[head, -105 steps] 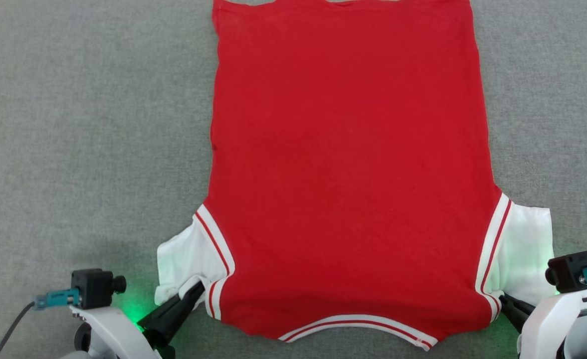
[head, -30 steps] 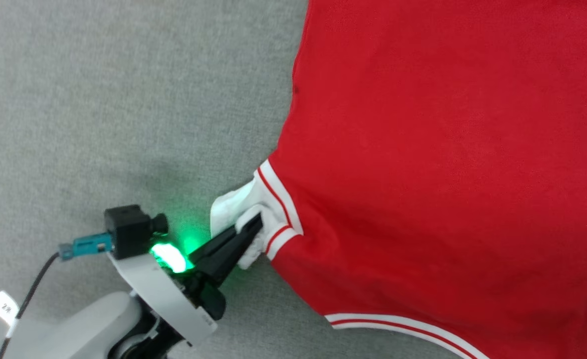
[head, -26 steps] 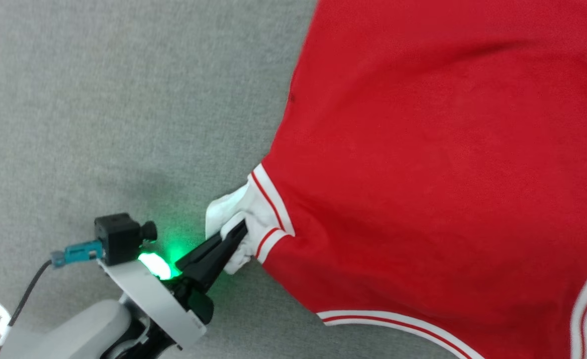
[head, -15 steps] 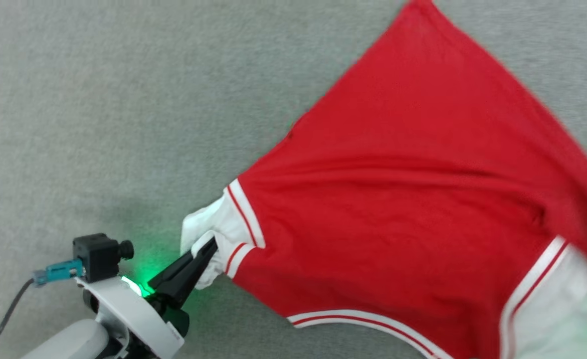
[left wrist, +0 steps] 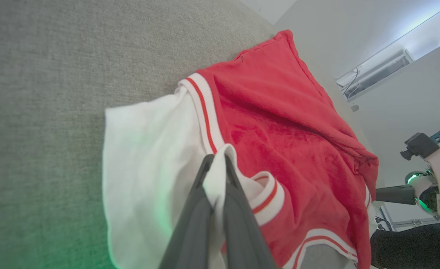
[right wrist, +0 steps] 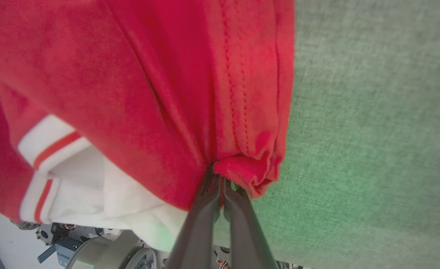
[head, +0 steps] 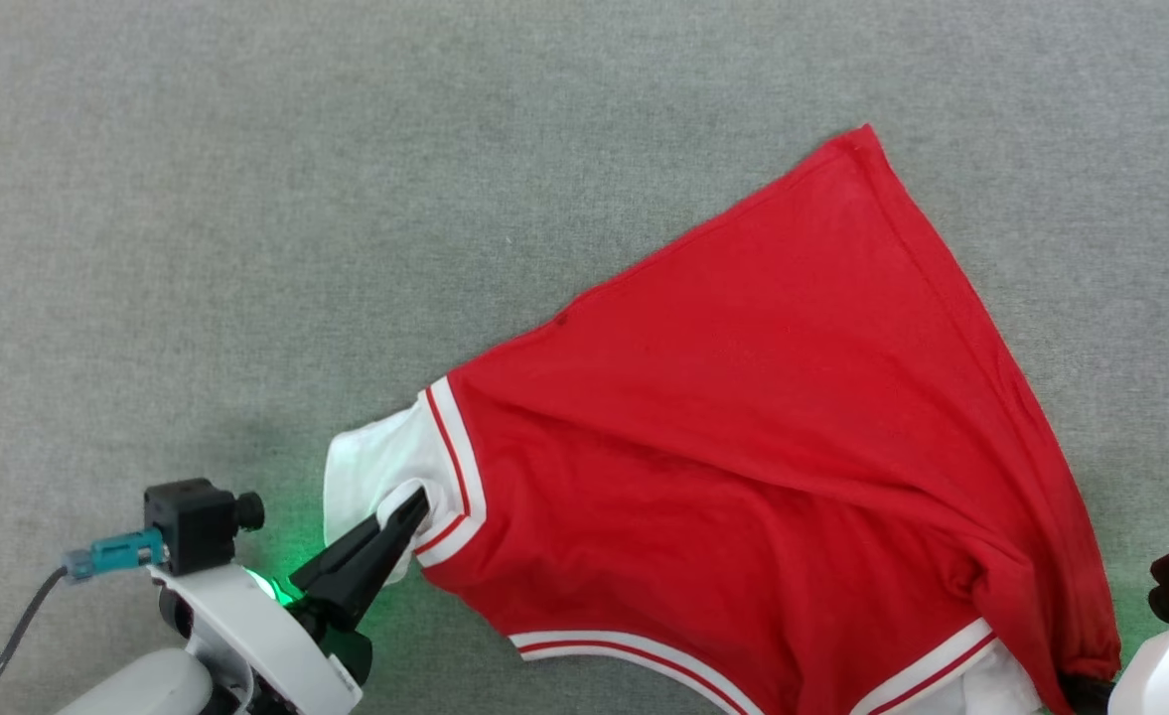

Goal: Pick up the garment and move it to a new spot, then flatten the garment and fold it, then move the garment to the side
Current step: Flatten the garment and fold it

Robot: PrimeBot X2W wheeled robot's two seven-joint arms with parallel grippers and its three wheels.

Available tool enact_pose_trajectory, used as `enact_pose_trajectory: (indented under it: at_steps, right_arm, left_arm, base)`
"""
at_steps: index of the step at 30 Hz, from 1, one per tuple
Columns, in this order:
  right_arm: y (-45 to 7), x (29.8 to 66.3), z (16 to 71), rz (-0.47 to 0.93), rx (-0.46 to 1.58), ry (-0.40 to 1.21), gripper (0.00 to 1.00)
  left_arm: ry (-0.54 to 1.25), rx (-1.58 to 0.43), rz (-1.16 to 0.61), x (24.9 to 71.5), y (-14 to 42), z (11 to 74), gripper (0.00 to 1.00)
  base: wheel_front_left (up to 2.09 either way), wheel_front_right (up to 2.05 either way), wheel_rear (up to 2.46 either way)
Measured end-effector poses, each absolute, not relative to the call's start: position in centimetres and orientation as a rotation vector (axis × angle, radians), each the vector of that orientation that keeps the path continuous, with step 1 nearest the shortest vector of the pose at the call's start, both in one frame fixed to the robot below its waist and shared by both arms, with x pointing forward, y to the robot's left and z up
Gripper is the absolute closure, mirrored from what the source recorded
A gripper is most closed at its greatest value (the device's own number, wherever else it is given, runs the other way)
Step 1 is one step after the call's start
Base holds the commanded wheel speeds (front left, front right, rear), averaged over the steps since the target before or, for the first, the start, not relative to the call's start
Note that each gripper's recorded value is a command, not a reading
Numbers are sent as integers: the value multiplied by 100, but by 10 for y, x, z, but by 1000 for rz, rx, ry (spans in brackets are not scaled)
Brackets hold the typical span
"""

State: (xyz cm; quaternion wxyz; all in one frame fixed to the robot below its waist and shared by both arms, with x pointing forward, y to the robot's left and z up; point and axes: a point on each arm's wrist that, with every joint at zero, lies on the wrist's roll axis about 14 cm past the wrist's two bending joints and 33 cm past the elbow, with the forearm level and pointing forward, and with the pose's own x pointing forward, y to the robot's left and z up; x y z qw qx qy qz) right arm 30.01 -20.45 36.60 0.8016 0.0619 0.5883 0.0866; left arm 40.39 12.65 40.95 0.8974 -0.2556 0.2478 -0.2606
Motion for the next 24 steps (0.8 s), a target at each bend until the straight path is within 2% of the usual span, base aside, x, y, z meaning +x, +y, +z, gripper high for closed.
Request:
enact_pose_trajectory:
  at_steps: [1, 2, 3, 4, 11, 19, 24]
  right_arm:
    - [-205, 301, 366, 185, 128, 1251, 100]
    - [-206, 302, 367, 180, 125, 1236, 89]
    - [-207, 304, 369, 175, 121, 1218, 22]
    - [-207, 306, 371, 172, 120, 1202, 0]
    - [-229, 341, 426, 134, 29, 1016, 0]
    - [-221, 424, 497, 184, -83, 772, 0]
    - [-189, 489, 506, 261, -132, 692, 0]
  left_arm:
    - [512, -528, -542, 404, 126, 410, 100]
    - [511, -526, -545, 403, 126, 411, 100]
    - [507, -525, -546, 403, 126, 413, 100]
    - [502, -523, -546, 404, 126, 414, 100]
    - [478, -535, -540, 397, 123, 422, 100]
    - [459, -537, -533, 392, 121, 426, 100]
    - [452, -539, -536, 398, 118, 424, 100]
  base:
    - [0, 0, 0]
    - [0, 0, 0]
    - [0, 0, 0]
    - [0, 0, 0]
    - [0, 0, 0]
    - [0, 0, 0]
    - [0, 0, 0]
